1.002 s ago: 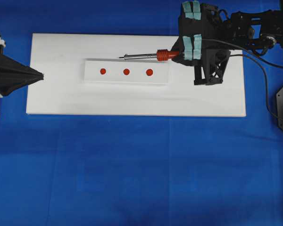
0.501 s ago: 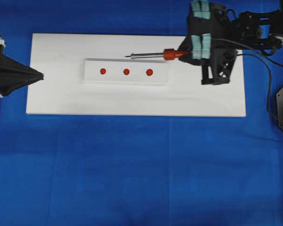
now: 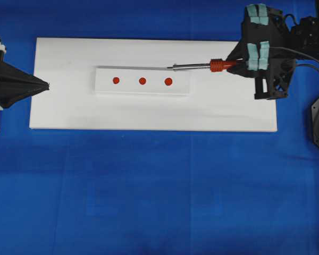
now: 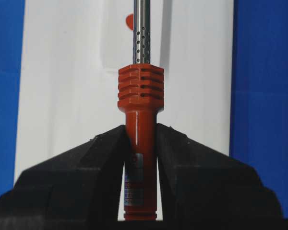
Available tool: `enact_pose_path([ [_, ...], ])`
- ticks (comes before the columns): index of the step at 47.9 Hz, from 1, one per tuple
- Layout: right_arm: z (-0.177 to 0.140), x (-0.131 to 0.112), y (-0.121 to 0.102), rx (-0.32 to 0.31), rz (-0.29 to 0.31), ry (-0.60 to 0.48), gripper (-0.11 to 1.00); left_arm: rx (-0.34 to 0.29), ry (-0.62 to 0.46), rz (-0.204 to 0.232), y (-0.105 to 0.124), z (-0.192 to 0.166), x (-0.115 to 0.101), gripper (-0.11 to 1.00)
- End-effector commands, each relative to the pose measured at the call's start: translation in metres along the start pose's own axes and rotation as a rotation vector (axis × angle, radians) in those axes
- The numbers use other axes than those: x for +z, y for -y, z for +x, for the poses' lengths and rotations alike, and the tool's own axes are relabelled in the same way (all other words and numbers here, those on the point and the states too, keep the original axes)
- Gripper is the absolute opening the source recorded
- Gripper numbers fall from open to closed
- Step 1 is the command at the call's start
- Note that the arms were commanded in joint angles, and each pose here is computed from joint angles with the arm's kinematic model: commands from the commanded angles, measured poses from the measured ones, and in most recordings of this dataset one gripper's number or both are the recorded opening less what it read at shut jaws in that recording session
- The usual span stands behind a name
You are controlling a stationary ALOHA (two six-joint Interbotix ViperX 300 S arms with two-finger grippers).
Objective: Touch the tip of the soldering iron to the mark.
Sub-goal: 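Raise the iron tip up and back to the right, then lower the iron tip onto the right red dot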
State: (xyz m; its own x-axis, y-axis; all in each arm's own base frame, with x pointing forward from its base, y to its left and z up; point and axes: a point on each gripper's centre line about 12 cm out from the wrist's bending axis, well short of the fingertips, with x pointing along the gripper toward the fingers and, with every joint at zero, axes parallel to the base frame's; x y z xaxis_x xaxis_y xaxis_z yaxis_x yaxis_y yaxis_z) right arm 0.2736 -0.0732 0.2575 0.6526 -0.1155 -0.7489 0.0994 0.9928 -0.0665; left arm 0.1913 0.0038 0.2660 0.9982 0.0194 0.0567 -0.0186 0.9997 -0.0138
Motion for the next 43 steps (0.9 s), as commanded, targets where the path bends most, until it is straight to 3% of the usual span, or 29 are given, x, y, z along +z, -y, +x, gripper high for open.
enact_pose_path([
  [1, -0.0078, 0.0044, 0.0007, -0.007, -0.001, 0.027, 0.06, -0.003, 0.012, -0.002, 0.0006, 0.0017, 0.0035, 0.0],
  [43, -0.005, 0.0043, 0.001, -0.007, 0.0, 0.024, 0.06, -0.009, 0.012, -0.002, 0.0018, 0.0017, 0.0035, 0.0],
])
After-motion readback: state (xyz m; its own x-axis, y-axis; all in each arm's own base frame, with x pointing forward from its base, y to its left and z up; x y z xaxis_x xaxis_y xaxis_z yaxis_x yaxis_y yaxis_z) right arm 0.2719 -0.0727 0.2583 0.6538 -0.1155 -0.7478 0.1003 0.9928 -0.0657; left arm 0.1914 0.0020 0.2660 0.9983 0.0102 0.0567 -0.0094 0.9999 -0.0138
